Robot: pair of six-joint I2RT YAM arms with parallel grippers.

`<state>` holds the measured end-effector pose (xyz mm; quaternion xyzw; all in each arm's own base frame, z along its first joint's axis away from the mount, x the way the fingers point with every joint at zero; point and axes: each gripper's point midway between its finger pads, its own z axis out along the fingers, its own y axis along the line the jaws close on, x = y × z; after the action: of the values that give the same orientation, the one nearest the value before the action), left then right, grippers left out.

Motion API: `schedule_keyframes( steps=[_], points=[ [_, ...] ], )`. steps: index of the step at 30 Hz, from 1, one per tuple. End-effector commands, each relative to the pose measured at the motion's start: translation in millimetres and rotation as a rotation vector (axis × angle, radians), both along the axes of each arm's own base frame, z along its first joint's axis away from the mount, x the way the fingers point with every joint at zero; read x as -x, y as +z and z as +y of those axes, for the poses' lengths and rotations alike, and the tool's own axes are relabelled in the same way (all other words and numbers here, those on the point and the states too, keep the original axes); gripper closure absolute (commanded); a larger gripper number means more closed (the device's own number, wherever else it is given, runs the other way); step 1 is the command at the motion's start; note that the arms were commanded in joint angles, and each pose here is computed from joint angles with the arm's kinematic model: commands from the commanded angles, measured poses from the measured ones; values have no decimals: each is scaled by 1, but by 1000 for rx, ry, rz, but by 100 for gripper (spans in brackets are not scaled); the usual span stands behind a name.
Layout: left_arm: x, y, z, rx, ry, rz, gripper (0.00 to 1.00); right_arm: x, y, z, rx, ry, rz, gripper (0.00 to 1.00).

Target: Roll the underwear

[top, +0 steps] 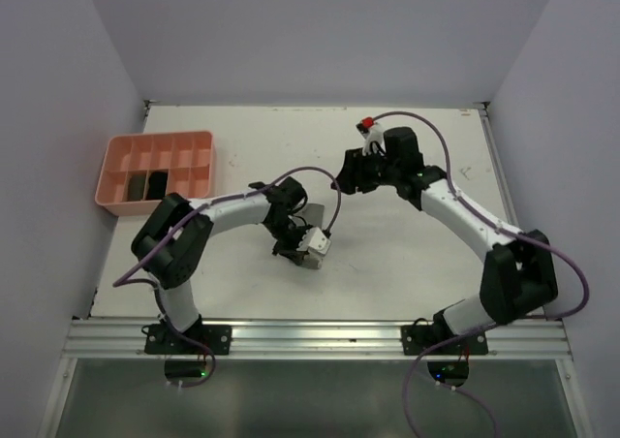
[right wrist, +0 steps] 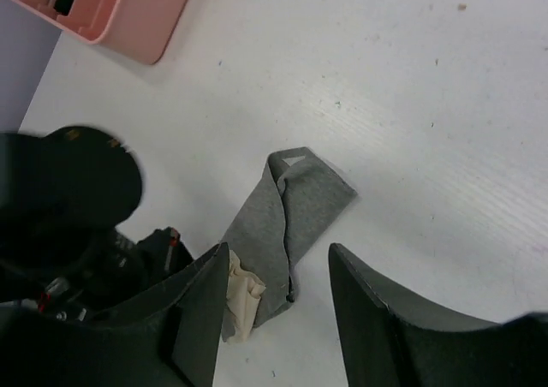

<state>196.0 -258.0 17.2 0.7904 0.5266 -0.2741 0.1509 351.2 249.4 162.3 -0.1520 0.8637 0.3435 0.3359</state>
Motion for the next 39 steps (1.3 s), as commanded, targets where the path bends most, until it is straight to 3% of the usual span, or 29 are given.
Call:
schedule_keyframes(
  steps=[1,9,14,15,23,31,39],
  points=[
    [48,-24,44,-244,70,385,100,28,10,-27,102,-7,-99,46],
    [6,-35,40,-296,112,619,100,103,45,-18,164,189,-273,59],
    [0,-50,42,-326,121,634,100,141,24,20,267,412,-341,54],
    [0,-51,42,-328,122,638,100,145,19,25,288,442,-351,49],
    [2,-56,36,-299,143,667,98,154,-40,75,479,717,-445,39],
    [1,-57,33,-279,140,659,93,181,-77,107,439,813,-520,40],
    [3,-58,34,-274,127,657,92,182,-104,116,491,857,-552,42]
  ],
)
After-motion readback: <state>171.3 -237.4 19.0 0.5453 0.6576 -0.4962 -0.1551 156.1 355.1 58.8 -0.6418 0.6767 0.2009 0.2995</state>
